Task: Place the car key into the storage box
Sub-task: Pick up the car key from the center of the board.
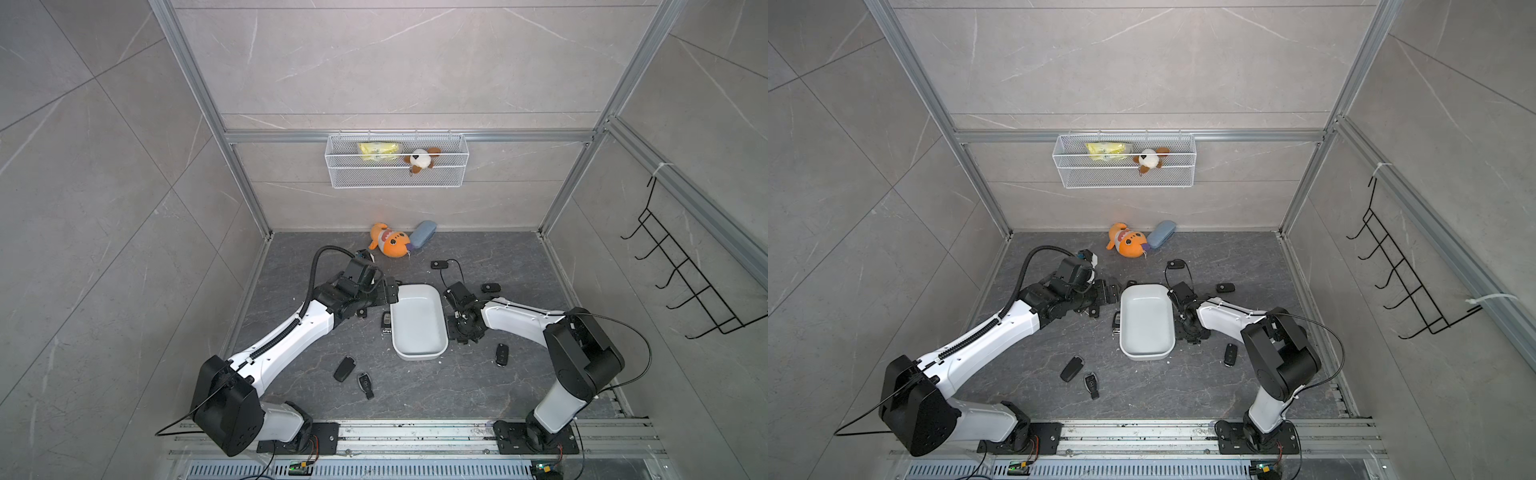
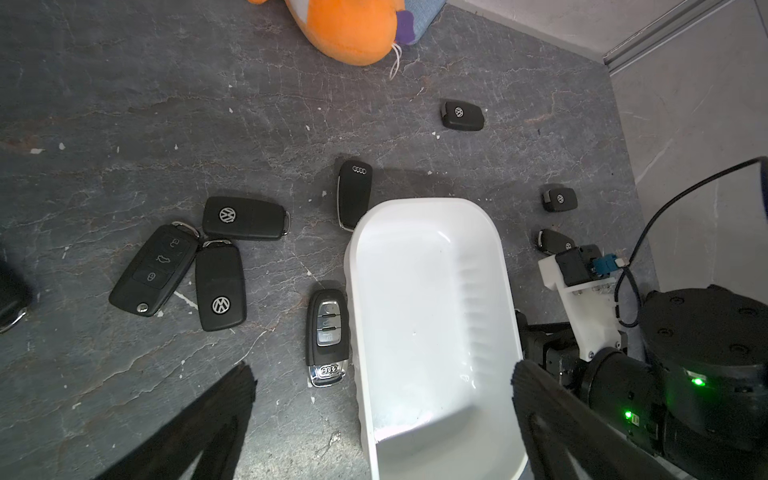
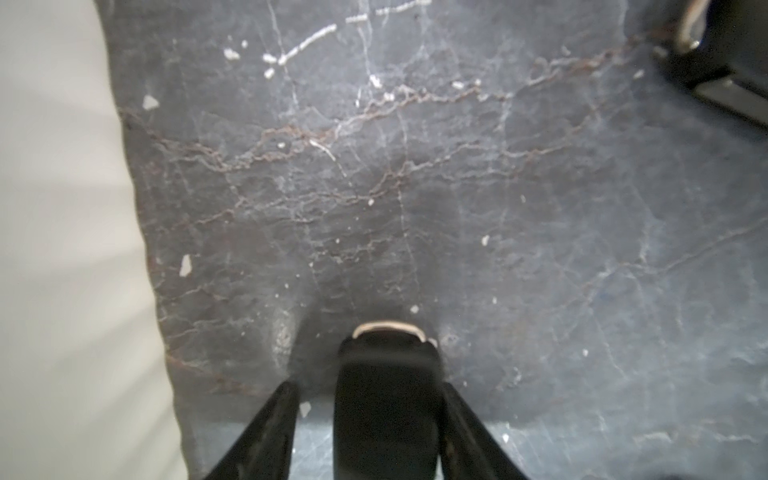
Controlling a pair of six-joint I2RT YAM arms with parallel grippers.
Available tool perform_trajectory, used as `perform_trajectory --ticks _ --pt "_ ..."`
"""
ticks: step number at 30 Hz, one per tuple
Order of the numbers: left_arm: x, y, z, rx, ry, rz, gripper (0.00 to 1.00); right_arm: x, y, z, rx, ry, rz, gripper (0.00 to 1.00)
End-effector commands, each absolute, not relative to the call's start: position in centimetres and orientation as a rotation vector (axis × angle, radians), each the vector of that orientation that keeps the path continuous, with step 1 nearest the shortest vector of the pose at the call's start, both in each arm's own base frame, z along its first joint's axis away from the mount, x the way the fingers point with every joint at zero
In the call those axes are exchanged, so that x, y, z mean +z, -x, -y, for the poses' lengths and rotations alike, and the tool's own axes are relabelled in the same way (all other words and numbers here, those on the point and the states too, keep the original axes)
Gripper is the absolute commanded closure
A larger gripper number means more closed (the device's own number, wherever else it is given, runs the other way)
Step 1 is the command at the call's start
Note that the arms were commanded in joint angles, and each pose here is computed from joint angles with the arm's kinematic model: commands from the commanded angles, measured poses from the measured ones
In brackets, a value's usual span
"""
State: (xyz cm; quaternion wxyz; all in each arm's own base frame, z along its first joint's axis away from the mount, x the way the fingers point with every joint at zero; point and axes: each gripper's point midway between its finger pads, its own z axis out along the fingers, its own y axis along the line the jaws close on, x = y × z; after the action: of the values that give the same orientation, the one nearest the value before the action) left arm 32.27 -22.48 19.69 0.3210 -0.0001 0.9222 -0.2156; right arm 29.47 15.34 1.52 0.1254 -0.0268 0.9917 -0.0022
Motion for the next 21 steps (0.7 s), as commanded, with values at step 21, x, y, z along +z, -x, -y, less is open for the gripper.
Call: perform_trajectory --ticks 21 --pt "23.2 -32.4 21.8 -0.607 0.060 -2.324 0.00 7.9 -29.7 -14.0 -0.043 0.003 -2.794 0.65"
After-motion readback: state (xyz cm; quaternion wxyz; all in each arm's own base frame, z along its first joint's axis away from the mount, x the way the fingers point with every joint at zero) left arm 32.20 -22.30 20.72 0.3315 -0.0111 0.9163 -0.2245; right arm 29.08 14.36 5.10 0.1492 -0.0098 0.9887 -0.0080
